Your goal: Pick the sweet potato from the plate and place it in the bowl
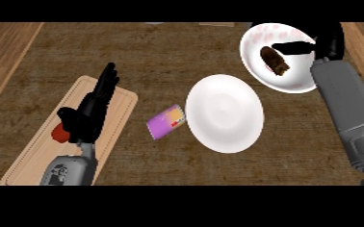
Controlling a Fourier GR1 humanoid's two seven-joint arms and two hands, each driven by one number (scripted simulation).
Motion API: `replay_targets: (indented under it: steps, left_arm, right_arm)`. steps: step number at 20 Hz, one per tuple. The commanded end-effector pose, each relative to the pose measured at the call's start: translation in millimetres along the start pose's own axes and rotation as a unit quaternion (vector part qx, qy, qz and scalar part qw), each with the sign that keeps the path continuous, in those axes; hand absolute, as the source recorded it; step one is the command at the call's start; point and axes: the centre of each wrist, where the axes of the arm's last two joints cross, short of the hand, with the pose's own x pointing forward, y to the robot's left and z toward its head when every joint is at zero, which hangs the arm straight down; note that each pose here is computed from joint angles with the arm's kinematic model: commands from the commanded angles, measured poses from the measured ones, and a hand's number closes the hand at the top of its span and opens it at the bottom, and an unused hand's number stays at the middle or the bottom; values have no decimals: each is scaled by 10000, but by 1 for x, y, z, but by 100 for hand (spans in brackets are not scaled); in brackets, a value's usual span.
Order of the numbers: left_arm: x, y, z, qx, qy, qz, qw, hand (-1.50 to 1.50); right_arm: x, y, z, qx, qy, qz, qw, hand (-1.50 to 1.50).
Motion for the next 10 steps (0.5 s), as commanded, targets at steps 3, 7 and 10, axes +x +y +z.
replay_targets:
  steps: [3, 7, 10]
  left_arm:
    - [11, -6, -5, 42, -47, 15, 10000, 0]
    - [0, -12, 10, 41, 41, 24, 10000, 0]
    - [16, 12, -4, 207, 3, 47, 9998, 0]
  right_arm:
    - [9, -14, -6, -648, -145, -753, 9949, -150]
    - [6, -26, -6, -554, 57, -1299, 9900, -150]
    - [-14, -47, 2, -491, 130, -1568, 9863, -150]
